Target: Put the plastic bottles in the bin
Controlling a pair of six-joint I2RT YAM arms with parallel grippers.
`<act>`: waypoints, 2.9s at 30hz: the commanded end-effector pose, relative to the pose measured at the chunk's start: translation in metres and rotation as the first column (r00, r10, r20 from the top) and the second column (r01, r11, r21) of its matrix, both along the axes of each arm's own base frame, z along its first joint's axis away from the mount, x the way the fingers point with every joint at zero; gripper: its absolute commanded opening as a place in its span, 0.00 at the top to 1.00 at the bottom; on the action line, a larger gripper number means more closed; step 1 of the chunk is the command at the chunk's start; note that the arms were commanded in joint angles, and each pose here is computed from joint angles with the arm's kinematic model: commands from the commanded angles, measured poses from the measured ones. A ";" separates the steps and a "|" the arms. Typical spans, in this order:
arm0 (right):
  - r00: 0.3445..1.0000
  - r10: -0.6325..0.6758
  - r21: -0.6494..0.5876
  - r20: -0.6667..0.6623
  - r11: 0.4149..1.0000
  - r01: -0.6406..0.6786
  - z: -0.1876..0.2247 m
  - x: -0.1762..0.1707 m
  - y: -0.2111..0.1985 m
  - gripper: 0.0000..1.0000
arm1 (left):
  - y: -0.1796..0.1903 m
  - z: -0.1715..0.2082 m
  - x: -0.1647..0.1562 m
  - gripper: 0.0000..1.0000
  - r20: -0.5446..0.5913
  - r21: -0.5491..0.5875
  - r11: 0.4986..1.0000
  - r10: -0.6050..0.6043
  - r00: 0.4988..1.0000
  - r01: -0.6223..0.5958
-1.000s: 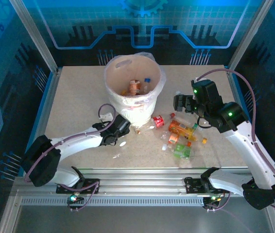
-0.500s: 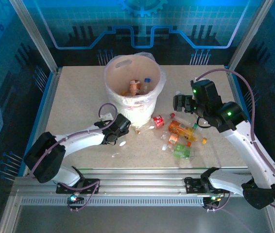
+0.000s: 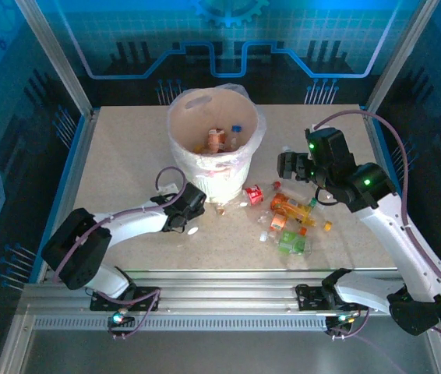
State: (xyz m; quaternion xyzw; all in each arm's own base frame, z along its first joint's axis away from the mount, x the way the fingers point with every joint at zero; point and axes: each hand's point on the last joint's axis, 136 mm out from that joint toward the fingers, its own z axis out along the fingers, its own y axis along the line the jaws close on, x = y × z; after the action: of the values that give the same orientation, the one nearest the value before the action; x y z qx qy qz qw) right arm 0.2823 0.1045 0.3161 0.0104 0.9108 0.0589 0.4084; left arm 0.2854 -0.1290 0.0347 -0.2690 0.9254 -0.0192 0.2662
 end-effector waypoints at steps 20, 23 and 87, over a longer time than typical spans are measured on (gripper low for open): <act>0.999 -0.015 0.041 0.033 0.999 0.014 0.009 -0.005 -0.004 0.00 | 0.041 0.048 -0.029 0.27 0.062 0.030 0.999 0.042 0.997 -0.044; 0.999 -0.013 0.041 0.034 0.999 0.012 0.010 -0.006 -0.004 0.00 | 0.049 0.085 -0.029 0.28 0.154 0.029 0.999 0.024 0.988 -0.029; 0.999 -0.002 0.066 -0.047 0.998 0.005 -0.019 -0.008 0.004 0.00 | -0.087 0.263 0.153 0.01 0.145 0.331 0.387 -0.922 0.359 0.860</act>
State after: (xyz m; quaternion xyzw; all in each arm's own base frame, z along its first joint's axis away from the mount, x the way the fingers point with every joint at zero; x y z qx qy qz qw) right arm 0.2712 0.1081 0.2982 0.0175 0.9187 0.0825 0.3859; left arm 0.4396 -0.2245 0.2939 0.3121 0.8646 -0.1251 0.3734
